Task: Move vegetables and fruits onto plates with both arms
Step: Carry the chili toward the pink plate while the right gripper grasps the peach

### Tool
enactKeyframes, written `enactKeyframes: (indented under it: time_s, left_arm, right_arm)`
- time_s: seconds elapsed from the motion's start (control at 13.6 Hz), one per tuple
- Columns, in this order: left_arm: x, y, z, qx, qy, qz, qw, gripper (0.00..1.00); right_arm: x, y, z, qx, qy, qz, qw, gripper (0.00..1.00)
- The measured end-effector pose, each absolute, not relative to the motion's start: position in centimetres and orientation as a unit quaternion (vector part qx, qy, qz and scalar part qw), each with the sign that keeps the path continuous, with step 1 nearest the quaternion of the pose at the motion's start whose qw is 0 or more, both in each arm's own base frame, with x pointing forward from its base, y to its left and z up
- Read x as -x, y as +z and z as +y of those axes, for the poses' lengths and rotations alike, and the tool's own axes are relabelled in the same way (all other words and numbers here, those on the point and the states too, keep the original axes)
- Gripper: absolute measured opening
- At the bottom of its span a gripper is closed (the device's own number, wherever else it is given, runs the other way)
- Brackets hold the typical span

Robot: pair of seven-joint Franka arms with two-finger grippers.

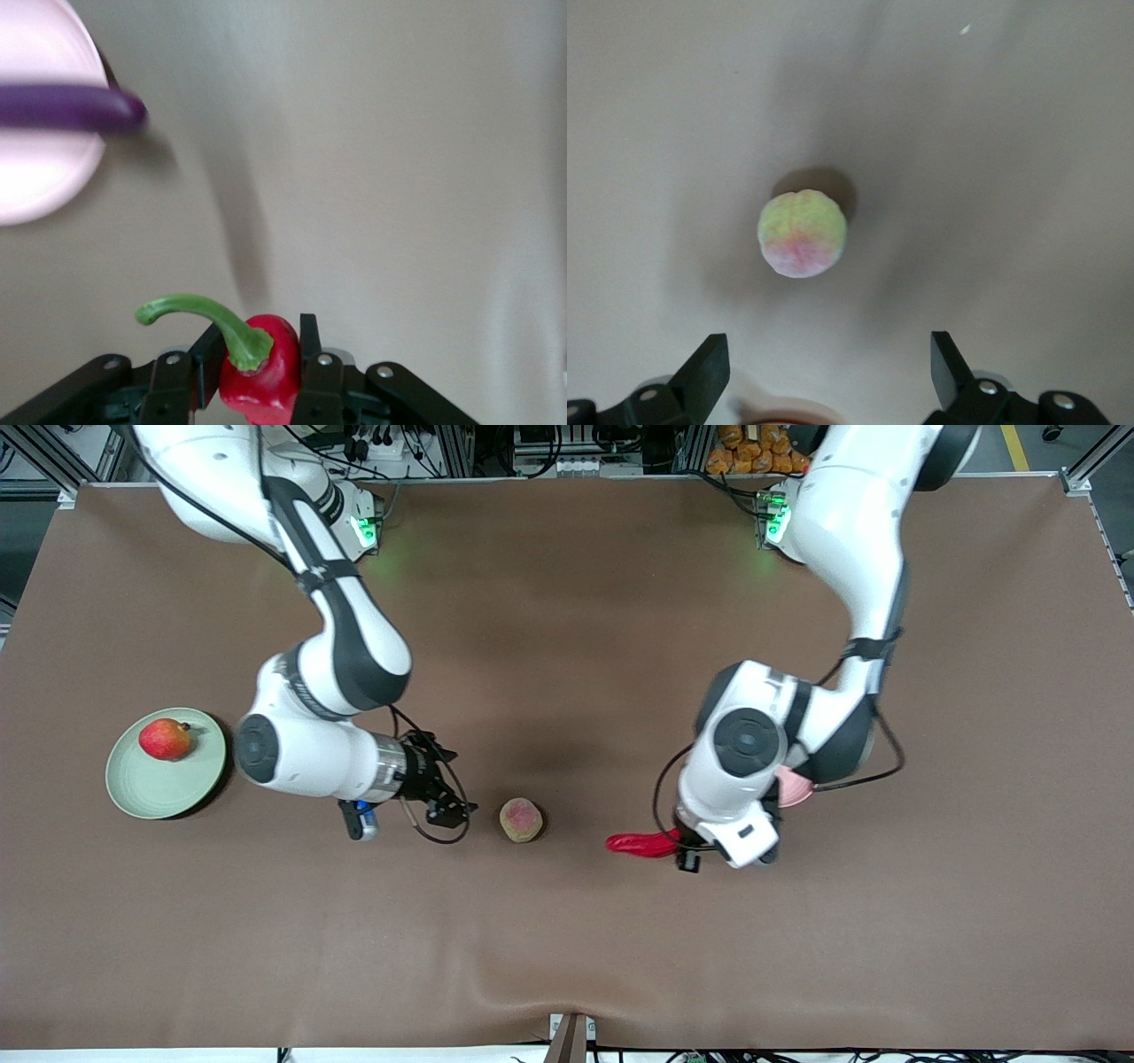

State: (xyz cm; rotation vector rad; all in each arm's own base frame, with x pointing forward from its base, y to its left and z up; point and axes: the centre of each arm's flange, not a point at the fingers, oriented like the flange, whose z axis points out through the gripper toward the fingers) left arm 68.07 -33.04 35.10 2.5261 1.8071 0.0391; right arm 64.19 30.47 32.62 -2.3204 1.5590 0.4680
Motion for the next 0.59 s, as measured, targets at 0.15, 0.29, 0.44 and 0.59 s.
enactKeyframes:
  time_s: [0.15,0.29,0.44,0.59]
  left_arm:
    - [-68.4,37.0,-28.5,-0.858,-0.018,0.513,-0.019,0.36]
    - [-68.5,38.0,-23.8,-0.896,-0.057,0.437,-0.048,0.36]
    - [-68.3,37.4,-20.7,-0.925,-0.094,0.362,-0.067,0.36]
    - [-67.7,35.6,-19.3,-0.944,-0.119,0.292,-0.101,0.36]
  right_arm:
    - [-64.2,29.2,33.0,0.799,0.129,0.561,0.172,1.00]
    - [-63.5,25.3,35.6,0.800,0.109,0.563,0.176,1.00]
    - [-62.3,22.4,37.2,0.805,0.111,0.559,0.164,1.00]
    - [-62.1,21.2,37.6,0.806,0.101,0.559,0.166,1.00]
